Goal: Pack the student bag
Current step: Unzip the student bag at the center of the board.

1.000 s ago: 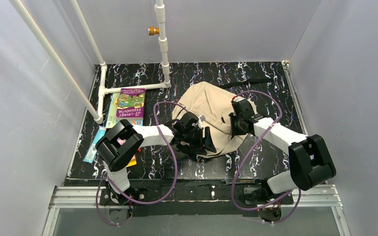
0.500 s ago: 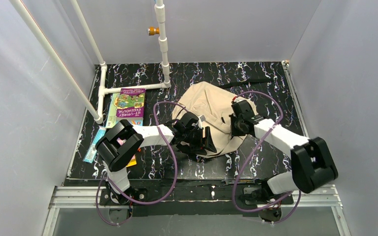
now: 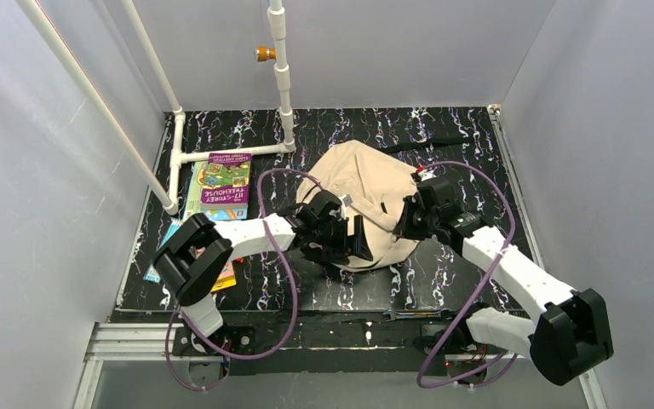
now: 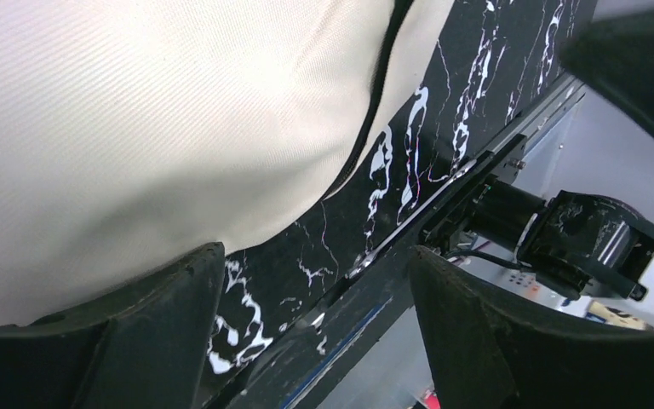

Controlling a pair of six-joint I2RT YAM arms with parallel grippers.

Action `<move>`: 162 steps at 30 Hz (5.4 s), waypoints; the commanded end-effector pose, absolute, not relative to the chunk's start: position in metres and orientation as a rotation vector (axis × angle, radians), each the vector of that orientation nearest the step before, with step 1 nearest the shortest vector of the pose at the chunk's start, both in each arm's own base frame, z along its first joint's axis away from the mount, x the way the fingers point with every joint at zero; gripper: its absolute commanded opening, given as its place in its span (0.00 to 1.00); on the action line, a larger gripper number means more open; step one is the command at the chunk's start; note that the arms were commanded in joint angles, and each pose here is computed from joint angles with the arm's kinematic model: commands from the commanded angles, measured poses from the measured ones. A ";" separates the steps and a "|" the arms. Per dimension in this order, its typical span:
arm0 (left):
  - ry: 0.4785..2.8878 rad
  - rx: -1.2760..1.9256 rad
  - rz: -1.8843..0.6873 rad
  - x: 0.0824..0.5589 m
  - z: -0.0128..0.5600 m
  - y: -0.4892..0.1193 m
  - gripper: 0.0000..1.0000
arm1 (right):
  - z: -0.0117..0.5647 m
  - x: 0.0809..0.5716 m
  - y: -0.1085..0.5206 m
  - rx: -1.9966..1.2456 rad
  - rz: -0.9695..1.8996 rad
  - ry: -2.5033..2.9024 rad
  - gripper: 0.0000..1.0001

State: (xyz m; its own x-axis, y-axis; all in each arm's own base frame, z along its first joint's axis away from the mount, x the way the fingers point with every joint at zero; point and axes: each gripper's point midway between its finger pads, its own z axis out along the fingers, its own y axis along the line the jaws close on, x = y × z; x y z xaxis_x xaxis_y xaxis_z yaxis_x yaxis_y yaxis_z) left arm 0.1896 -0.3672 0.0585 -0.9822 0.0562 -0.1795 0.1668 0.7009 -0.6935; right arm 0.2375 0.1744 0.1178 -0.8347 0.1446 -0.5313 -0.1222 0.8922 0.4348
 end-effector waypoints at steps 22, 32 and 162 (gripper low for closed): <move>2.630 -0.072 -0.928 0.210 0.113 -0.247 0.98 | 0.059 0.299 0.158 -0.309 0.132 2.521 0.35; 2.679 -0.094 -0.878 0.236 0.078 -0.257 0.86 | 0.045 0.299 0.158 -0.338 0.066 2.502 0.25; 2.464 0.082 -0.887 0.226 0.122 -0.280 0.00 | 0.120 0.250 0.096 0.105 0.189 2.580 0.78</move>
State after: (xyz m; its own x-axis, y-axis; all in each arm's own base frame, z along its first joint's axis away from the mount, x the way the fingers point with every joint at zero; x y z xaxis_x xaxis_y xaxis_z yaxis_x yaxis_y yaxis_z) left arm 0.2244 -0.2656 0.1029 -0.8612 -0.1100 -0.4963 0.1975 0.8271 -0.5262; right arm 0.2438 0.0952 0.0780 -0.8967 0.3326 -0.2919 0.1903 0.8853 0.4243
